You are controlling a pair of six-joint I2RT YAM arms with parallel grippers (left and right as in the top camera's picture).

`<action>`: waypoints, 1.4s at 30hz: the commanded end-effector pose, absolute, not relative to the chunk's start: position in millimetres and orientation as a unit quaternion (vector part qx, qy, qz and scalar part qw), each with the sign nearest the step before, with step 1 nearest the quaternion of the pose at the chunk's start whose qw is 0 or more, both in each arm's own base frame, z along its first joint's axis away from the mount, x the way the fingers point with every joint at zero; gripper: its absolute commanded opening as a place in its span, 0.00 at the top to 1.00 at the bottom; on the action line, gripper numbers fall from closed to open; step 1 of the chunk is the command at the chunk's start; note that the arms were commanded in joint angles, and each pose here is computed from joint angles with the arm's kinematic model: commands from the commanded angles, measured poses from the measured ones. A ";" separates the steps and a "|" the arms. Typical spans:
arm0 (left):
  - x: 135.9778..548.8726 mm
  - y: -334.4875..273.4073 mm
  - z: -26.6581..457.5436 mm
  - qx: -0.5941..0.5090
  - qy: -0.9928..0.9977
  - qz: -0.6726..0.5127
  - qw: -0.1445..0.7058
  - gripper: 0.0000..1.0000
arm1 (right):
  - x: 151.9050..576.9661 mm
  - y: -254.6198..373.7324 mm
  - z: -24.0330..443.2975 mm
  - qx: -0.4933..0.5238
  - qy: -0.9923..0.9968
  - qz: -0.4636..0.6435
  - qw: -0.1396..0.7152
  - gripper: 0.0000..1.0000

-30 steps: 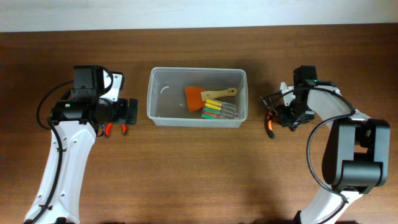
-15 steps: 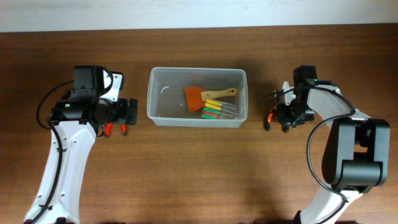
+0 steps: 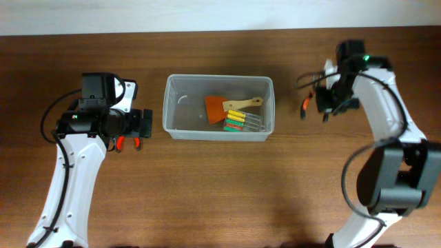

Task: Pack container
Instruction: 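Close the right gripper on the pliers handles and lift, then place the needle-nose pliers into the container and withdraw right arm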

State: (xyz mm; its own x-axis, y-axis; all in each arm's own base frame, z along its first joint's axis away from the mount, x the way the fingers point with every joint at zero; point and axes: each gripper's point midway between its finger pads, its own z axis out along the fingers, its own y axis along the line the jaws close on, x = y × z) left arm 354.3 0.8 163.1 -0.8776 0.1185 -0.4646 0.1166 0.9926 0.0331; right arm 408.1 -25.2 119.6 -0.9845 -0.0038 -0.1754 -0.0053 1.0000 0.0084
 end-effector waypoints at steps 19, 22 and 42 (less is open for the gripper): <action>358.3 2.3 168.8 0.067 0.967 0.005 0.248 0.01 | 405.3 243.1 197.9 -0.644 0.728 0.014 0.237 0.96; 358.2 2.3 168.6 0.067 0.967 0.005 0.248 0.01 | 412.7 259.9 170.7 -0.682 0.695 0.010 0.226 0.96; 358.2 2.4 168.9 0.067 0.966 0.005 0.248 0.01 | 421.4 287.5 79.7 -0.609 0.779 0.033 0.145 0.01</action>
